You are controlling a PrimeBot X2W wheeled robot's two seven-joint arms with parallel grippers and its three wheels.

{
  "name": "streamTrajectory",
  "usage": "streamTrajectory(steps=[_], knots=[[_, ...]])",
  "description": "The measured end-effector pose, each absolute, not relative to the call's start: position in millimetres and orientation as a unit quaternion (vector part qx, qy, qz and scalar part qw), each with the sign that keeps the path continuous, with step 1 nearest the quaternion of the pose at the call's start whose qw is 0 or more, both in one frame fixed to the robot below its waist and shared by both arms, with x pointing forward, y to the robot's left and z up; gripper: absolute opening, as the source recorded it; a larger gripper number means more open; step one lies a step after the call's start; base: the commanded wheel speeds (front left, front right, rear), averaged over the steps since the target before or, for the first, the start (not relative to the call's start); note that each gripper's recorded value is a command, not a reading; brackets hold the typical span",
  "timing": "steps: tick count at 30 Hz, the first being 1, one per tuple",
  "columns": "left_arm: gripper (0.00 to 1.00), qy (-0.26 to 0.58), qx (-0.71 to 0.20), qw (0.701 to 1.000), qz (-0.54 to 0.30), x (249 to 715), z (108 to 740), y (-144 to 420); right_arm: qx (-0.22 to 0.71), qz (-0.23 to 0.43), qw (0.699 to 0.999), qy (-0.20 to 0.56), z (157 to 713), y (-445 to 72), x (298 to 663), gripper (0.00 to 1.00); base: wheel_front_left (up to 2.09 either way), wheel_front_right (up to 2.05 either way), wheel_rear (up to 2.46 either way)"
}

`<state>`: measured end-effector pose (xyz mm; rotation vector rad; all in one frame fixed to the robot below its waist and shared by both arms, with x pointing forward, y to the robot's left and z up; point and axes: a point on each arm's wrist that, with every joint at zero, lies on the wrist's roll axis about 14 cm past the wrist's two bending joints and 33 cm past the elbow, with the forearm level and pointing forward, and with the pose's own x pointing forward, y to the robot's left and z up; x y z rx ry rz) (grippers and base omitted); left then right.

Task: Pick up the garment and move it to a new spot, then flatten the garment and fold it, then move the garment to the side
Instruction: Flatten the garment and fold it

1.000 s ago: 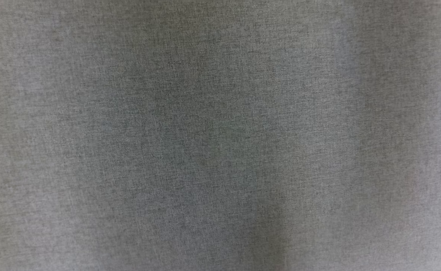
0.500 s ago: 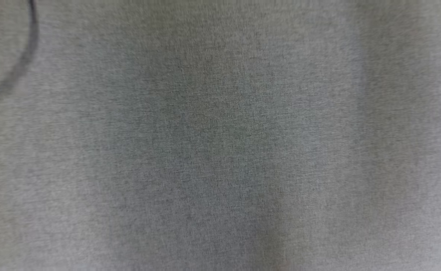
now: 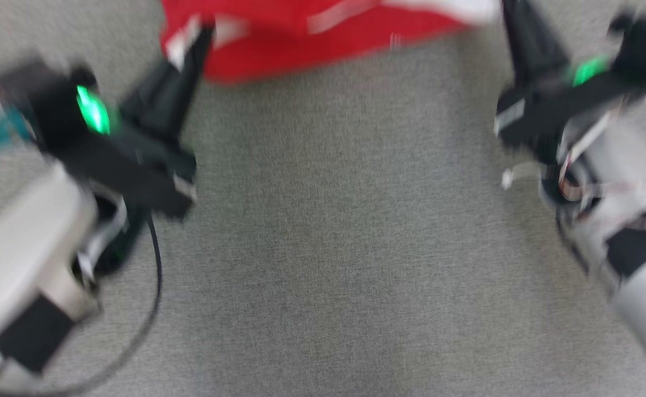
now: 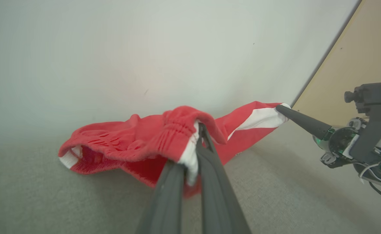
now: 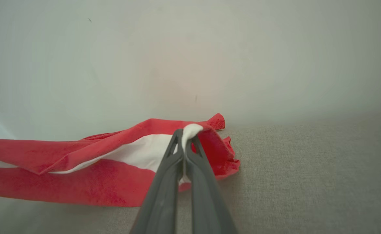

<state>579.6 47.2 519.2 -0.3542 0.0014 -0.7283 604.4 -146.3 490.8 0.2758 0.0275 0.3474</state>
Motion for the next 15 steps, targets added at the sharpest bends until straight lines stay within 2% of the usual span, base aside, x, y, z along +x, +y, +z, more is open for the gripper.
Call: streamTrajectory(steps=[10,15], knots=[[0.0,0.067,-0.174,0.916,-0.356,464.6,480.4,46.9,0.178,0.139,0.972,0.067,460.9,-165.3,499.9,0.0,0.0,0.0,0.0],[0.0,0.083,-0.192,0.914,-0.349,425.3,474.9,41.8,0.191,0.12,0.971,0.083,452.0,-175.3,458.7,0.0,0.0,0.0,0.0]])
